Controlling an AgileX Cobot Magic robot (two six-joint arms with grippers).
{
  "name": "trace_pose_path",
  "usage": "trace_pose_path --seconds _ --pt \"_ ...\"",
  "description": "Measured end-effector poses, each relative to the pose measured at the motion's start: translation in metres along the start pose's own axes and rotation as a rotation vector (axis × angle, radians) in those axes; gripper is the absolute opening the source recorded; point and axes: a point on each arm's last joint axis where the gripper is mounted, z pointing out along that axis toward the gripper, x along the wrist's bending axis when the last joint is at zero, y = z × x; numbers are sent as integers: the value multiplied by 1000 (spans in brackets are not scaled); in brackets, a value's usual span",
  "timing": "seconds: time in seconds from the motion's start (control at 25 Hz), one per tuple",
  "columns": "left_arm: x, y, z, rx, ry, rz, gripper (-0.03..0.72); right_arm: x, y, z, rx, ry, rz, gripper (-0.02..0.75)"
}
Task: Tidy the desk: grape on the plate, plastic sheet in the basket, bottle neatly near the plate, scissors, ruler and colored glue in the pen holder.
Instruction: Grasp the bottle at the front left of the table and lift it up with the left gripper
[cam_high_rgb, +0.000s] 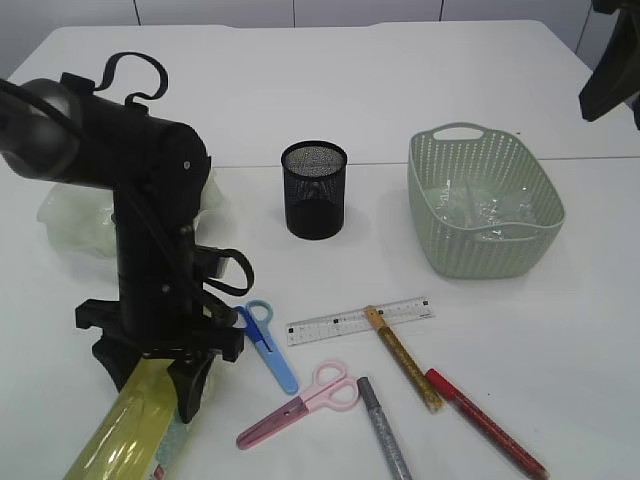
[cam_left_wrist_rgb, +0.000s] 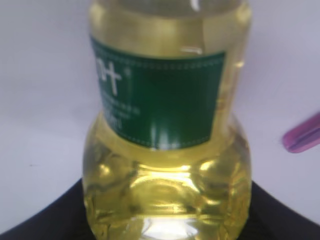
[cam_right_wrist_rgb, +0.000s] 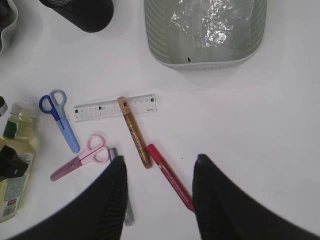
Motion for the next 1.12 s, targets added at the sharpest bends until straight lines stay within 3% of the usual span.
trace_pose_path --seconds 0.28,0.68,0.84,1.04,1.12 --pt "12 -28 -1 -61 18 -16 425 0 0 0 0 0 0 321" --pt "33 -86 -55 -351 -26 -114 425 0 0 0 0 0 0 321" --pt "46 -117 -79 -534 -44 -157 425 0 0 0 0 0 0 321" --pt "70 -157 -95 -904 -81 -212 425 0 0 0 0 0 0 321" --pt "81 -170 -92 -1021 -51 -207 424 0 0 0 0 0 0 321"
